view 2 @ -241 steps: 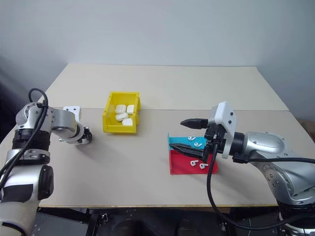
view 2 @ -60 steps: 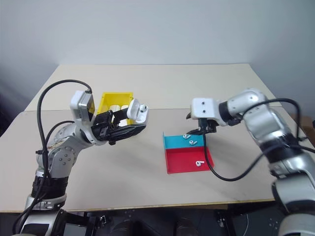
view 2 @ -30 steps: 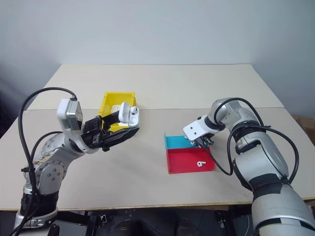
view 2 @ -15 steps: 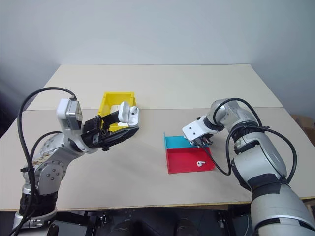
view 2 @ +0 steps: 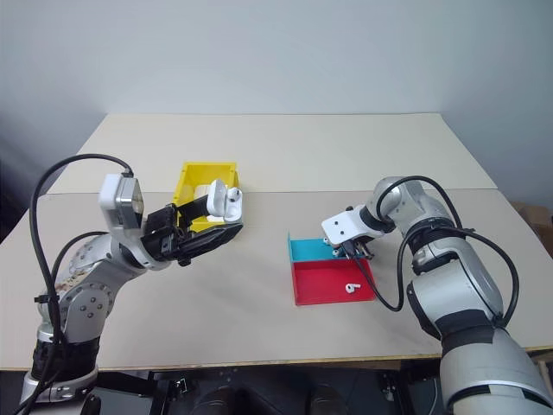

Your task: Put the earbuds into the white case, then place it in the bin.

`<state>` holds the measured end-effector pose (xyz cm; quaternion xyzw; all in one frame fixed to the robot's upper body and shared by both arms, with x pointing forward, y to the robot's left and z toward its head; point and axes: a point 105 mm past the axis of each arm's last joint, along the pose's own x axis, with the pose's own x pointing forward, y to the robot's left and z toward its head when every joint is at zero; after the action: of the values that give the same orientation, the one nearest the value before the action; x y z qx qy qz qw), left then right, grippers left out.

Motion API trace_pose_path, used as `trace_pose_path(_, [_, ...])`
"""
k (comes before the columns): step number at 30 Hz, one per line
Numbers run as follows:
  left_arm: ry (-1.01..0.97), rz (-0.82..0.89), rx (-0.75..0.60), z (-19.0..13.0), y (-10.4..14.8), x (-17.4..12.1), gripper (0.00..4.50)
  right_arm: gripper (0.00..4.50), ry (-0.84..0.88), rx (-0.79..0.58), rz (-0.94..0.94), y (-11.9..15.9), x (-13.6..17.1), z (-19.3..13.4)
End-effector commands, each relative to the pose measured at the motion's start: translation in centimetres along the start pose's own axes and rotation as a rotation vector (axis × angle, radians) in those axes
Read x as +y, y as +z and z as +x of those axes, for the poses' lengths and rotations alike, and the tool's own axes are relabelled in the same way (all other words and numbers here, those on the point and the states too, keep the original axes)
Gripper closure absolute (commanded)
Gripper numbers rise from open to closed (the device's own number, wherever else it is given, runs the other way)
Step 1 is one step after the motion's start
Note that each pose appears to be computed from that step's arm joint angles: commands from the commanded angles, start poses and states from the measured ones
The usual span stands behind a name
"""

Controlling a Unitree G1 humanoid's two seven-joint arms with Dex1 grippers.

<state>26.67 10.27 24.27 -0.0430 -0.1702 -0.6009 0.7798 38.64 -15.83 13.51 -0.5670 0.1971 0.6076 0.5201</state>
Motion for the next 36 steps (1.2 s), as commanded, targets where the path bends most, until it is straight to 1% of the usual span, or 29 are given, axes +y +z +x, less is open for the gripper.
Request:
trace_pose_path(1, [-0.043,0.029,-0.024,0.5,1.1,-0.3,1.74,3.86,-0.085,-0.054,0.076,-0.1,-0.8,-1.7])
trace_pose_path(4, [-0.062,0.032,-0.028,0.8,1.2,0.1,1.74,3.86,-0.252,-0.303,0.240,1.4,-2.7,-5.9])
trace_pose_path(6, [-0.071,0.032,-0.032,0.9,1.3,0.4,1.74,3.86,-0.324,-0.490,0.295,3.0,-3.1,-8.4])
trace_pose_path(7, [-0.076,0.032,-0.034,1.0,1.3,0.5,1.74,3.86,-0.345,-0.577,0.311,4.0,-2.9,-9.5])
trace_pose_path(10, [-0.086,0.024,-0.042,1.5,1.2,1.0,1.74,3.86,-0.384,-0.954,0.378,8.7,-1.2,-13.2])
trace_pose_path(12, [-0.087,0.020,-0.043,1.9,1.0,1.3,1.74,3.86,-0.381,-1.133,0.413,11.4,0.3,-14.5])
trace_pose_path(16, [-0.103,0.008,-0.052,2.6,0.8,1.7,1.74,3.86,-0.395,-1.357,0.520,15.4,1.6,-15.3])
trace_pose_path(17, [-0.110,0.002,-0.052,2.8,0.7,1.7,1.74,3.86,-0.386,-1.391,0.542,16.3,1.8,-15.1])
trace_pose_path(19, [-0.128,-0.011,-0.047,2.9,0.5,1.6,1.74,3.86,-0.398,-1.411,0.555,17.8,2.1,-14.7])
trace_pose_path(22, [-0.147,-0.015,-0.038,3.1,0.3,1.4,1.74,3.86,-0.413,-1.437,0.591,18.9,2.0,-14.1])
trace_pose_path(27, [-0.154,-0.011,-0.042,3.4,0.6,1.7,1.74,3.86,-0.434,-1.374,0.641,19.2,1.9,-12.3])
trace_pose_path(36, [-0.159,-0.008,-0.037,3.1,0.8,1.6,1.74,3.86,-0.449,-1.303,0.656,18.8,2.0,-11.2])
